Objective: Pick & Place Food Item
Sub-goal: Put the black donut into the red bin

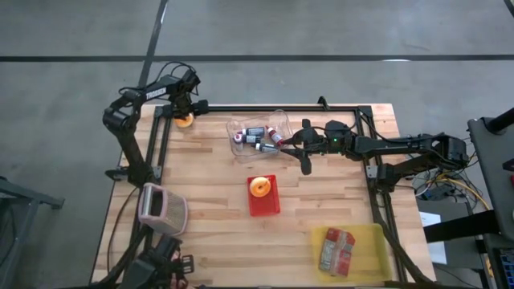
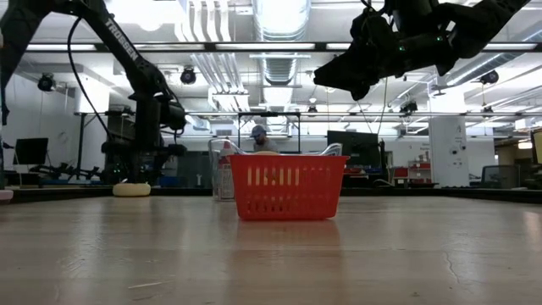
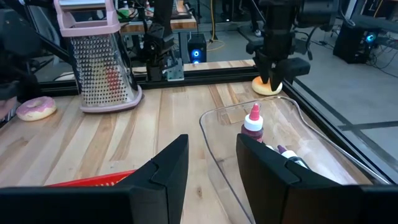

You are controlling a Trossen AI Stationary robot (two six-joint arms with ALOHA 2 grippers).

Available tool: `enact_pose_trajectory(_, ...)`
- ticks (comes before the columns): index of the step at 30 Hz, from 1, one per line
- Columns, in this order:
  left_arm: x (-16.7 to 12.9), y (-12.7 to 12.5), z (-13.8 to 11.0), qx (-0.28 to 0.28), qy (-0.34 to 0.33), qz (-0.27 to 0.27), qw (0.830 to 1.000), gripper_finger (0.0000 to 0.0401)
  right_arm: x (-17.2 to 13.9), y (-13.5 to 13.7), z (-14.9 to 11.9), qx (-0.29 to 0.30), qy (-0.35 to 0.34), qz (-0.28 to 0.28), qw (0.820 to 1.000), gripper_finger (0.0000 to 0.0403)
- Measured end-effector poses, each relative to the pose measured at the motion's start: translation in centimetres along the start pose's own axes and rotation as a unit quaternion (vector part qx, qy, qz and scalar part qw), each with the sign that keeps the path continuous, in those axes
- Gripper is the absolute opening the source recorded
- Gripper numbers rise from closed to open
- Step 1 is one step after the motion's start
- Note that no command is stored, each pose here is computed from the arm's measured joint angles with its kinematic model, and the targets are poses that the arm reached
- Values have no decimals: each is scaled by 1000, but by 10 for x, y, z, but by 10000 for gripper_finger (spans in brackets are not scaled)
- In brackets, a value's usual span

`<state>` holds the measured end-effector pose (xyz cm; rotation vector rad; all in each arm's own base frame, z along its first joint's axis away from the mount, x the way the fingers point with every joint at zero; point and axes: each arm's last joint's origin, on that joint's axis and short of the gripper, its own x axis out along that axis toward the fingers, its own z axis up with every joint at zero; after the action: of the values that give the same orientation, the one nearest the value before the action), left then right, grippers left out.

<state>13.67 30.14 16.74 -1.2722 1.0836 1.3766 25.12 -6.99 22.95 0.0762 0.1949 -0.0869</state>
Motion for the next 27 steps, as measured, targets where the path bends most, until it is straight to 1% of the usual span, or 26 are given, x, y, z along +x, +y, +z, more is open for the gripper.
enact_pose_trajectory(13, 4, 5, 5, -5, 6, -5, 1000, 202, 0, 0, 0, 0, 0, 0, 1000, 130)
enact_pose_trajectory(16, 4, 5, 5, -5, 7, -6, 1000, 196, 0, 0, 0, 0, 0, 0, 1000, 130)
enact_pose_trajectory(19, 4, 5, 4, -4, 7, -5, 1000, 177, 0, 0, 0, 0, 0, 0, 1000, 130)
enact_pose_trajectory(27, 4, 5, 4, -3, 7, -4, 1000, 104, 0, 0, 0, 0, 0, 0, 1000, 130)
